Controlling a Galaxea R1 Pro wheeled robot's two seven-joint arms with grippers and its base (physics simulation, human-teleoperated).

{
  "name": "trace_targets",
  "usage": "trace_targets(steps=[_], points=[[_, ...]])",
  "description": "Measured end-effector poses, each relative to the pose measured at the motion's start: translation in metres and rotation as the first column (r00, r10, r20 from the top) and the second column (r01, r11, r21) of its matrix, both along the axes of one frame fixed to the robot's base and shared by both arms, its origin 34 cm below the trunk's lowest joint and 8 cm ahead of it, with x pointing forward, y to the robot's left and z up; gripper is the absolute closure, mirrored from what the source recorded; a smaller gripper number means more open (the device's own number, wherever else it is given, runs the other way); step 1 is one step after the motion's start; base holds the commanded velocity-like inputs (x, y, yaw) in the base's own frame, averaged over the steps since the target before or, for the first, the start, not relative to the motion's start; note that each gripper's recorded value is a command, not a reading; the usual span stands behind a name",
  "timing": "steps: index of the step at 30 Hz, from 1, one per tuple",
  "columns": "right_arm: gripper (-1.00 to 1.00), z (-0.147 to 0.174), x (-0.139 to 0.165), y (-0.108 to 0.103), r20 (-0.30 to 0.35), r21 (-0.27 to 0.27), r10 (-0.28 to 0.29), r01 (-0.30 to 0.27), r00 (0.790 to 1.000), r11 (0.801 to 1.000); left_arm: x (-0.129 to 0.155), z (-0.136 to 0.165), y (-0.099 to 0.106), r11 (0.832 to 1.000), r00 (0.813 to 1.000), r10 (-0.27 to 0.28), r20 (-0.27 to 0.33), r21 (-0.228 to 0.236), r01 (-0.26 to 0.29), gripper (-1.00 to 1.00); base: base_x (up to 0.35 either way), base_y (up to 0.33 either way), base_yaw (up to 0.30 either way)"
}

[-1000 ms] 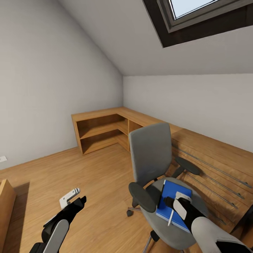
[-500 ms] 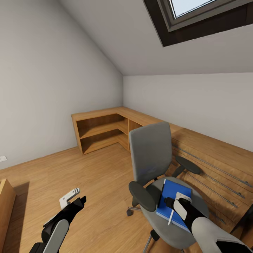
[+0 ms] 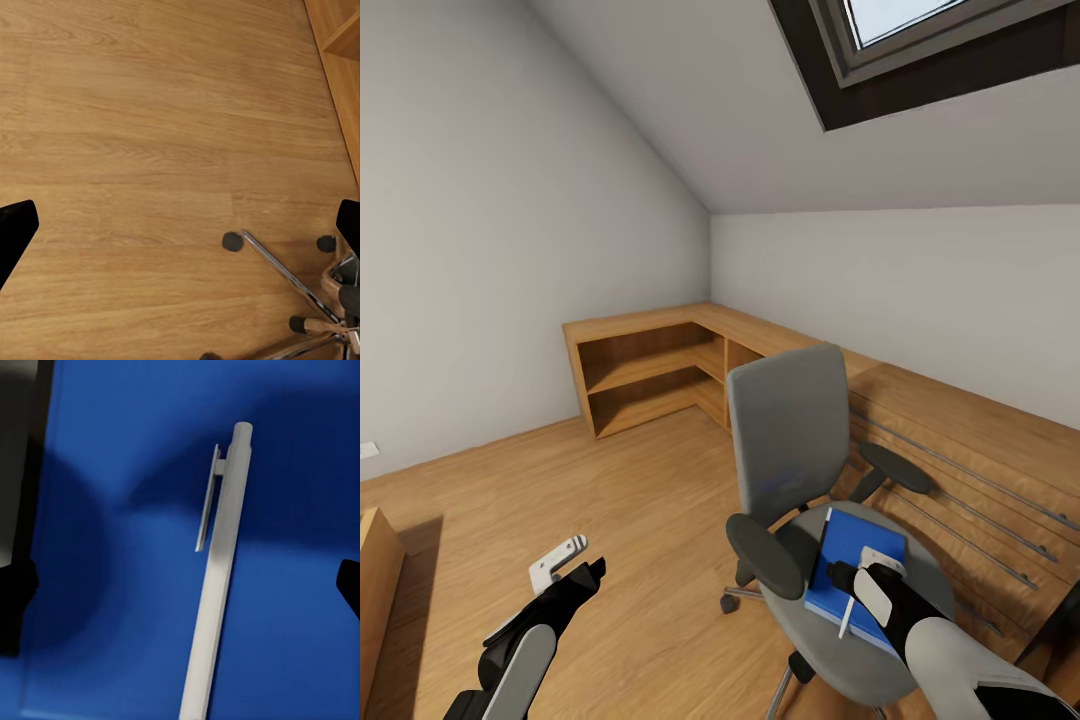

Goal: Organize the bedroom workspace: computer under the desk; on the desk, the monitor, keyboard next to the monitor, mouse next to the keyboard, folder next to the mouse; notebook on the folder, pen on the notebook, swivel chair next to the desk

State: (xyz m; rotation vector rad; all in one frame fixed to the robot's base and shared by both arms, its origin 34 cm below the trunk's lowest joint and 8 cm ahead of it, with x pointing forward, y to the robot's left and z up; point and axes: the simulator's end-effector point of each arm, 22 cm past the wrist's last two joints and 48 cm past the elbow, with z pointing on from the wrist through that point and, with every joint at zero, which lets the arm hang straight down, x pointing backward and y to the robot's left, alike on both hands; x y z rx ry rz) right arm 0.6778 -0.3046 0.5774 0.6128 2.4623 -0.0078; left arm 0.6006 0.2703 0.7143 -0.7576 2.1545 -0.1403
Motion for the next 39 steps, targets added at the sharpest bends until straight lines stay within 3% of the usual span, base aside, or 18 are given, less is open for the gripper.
trace_targets(steps=[16, 39], points=[[-1.00, -0.019, -0.002, 0.000, 0.000, 0.000, 0.000, 0.000, 1.000, 1.000, -0.002, -0.019, 0.000, 1.000, 1.000, 0.000, 0.000, 0.000, 0.000, -1.00, 0.000, 0.000, 0.000], [-1.00, -0.019, -0.003, 0.000, -0.001, -0.004, -0.001, 0.001, 1.000, 1.000, -0.002, -0.019, 0.001, 1.000, 1.000, 0.001, 0.001, 0.001, -0.001, -1.00, 0.000, 0.000, 0.000]])
